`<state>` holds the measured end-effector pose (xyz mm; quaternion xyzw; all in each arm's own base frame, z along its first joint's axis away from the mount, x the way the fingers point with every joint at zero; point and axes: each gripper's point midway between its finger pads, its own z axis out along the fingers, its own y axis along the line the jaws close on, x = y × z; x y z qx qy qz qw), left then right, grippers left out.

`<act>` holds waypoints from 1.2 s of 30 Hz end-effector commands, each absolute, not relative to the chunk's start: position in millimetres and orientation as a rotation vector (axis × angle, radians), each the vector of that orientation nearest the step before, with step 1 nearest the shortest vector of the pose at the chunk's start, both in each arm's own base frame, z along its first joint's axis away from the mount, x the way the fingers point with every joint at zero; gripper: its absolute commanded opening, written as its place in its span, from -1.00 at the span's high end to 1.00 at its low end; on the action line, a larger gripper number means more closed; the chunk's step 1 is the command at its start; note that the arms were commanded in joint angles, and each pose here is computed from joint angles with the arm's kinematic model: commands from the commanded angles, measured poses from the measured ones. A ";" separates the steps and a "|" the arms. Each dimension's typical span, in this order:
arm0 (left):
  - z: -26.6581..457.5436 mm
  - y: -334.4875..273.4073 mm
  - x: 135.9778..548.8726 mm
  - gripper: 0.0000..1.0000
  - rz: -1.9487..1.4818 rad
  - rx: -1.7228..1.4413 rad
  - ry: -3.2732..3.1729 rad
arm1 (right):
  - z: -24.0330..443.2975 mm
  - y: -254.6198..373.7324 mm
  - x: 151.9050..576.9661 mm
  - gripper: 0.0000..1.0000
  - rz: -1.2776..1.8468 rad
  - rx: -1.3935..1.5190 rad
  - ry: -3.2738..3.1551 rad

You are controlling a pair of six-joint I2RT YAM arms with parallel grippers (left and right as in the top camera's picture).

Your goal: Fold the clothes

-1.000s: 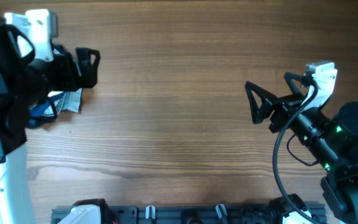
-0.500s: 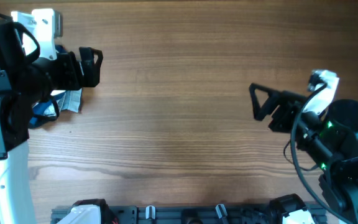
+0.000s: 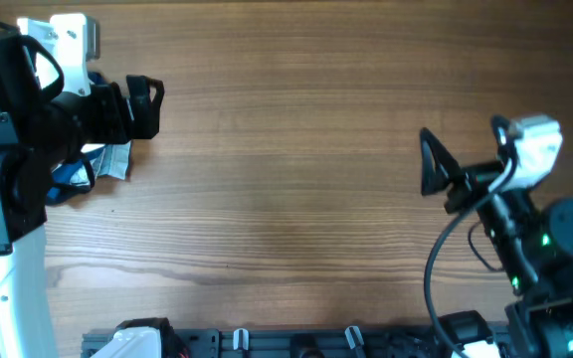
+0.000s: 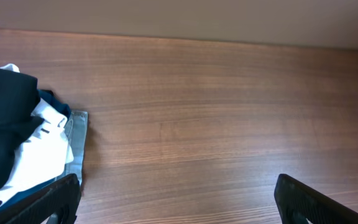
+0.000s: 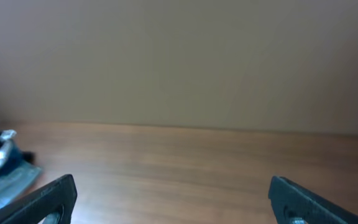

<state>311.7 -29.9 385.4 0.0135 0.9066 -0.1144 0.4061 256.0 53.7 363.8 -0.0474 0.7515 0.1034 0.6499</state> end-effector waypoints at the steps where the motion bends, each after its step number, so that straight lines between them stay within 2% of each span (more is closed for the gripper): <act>1: 386.8 -30.4 312.4 -1.00 -0.272 0.063 2.280 | 325.5 32.8 242.7 -0.99 0.133 -0.094 1.689; 5: 386.8 -30.4 312.4 -1.00 -0.272 0.063 2.280 | 286.3 20.1 233.1 -0.99 0.098 -0.053 1.677; 18: 386.8 -30.4 312.4 -1.00 -0.272 0.063 2.280 | 215.0 28.7 237.4 -0.99 0.139 -0.096 1.499; 36: 386.8 -30.4 312.4 -1.00 -0.272 0.063 2.280 | 174.1 28.4 245.6 -1.00 0.136 -0.094 1.574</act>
